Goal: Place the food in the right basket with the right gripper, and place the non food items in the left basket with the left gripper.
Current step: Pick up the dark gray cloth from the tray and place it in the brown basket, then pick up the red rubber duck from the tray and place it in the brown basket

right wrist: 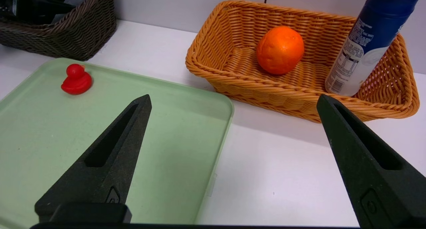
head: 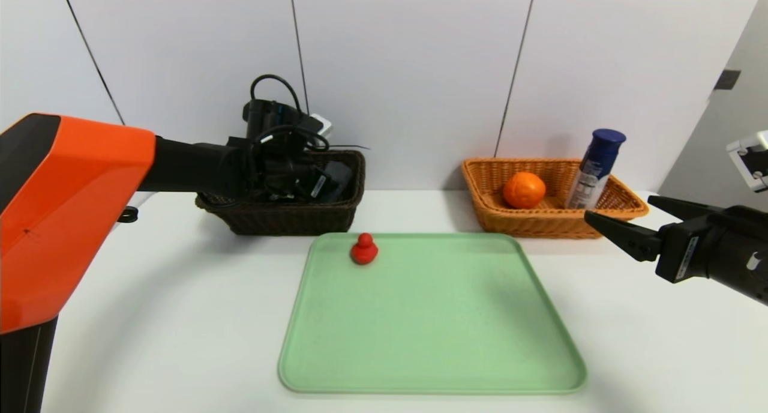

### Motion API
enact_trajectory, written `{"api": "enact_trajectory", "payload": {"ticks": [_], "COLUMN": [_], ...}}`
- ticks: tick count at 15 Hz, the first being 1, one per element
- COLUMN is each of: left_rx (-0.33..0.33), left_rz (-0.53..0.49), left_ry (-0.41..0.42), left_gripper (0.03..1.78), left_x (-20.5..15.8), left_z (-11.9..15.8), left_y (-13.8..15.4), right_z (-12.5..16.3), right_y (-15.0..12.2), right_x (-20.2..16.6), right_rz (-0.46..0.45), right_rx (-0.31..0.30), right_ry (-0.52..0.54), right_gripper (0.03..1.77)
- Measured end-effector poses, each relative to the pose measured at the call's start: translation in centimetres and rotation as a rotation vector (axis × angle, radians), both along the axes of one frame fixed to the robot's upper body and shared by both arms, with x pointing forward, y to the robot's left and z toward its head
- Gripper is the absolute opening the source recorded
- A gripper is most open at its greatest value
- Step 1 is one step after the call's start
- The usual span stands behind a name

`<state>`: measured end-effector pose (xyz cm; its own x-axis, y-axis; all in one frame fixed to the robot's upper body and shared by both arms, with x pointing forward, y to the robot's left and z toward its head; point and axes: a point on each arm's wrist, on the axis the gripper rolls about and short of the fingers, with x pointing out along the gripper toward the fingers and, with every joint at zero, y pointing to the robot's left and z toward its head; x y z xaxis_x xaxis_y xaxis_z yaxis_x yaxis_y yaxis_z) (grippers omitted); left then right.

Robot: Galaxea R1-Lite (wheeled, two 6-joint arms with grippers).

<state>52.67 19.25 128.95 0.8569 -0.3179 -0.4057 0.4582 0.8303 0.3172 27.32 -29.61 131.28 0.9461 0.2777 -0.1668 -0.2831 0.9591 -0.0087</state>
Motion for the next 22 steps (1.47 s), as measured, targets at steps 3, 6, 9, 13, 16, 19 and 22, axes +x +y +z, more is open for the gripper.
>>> {"api": "enact_trajectory", "payload": {"ticks": [3,6,9,13,16,19,22], "left_rx": [-0.003,-0.012,-0.021,-0.032,-0.055,-0.106,-0.192], "left_rz": [-0.003,-0.003,-0.003,-0.003,-0.004,-0.024,-0.044], "left_ry": [-0.010,-0.035,-0.063,-0.091,-0.114,-0.107,-0.083], "left_gripper": [1.45,1.53,1.58,1.63,1.66,1.67,1.67], "left_x": [-0.4,-0.8,-1.3,-1.9,-3.1,-5.8,-9.0], "left_z": [0.7,1.8,3.0,4.3,5.8,7.2,7.0], "left_y": [0.1,0.2,0.3,0.6,0.9,0.3,-0.8], "right_z": [0.0,0.1,0.1,0.0,0.0,0.0,0.1], "right_y": [0.0,0.0,0.0,0.0,0.0,0.0,0.0], "right_x": [0.0,0.0,0.0,0.0,0.0,0.0,0.0], "right_rz": [-0.001,0.000,0.001,0.004,0.005,0.003,0.002], "right_rx": [0.001,-0.001,-0.010,-0.018,-0.020,-0.020,-0.018], "right_ry": [0.000,-0.003,-0.004,-0.007,-0.004,-0.008,-0.011], "right_gripper": [1.71,1.71,1.71,1.71,1.71,1.71,1.71]}}
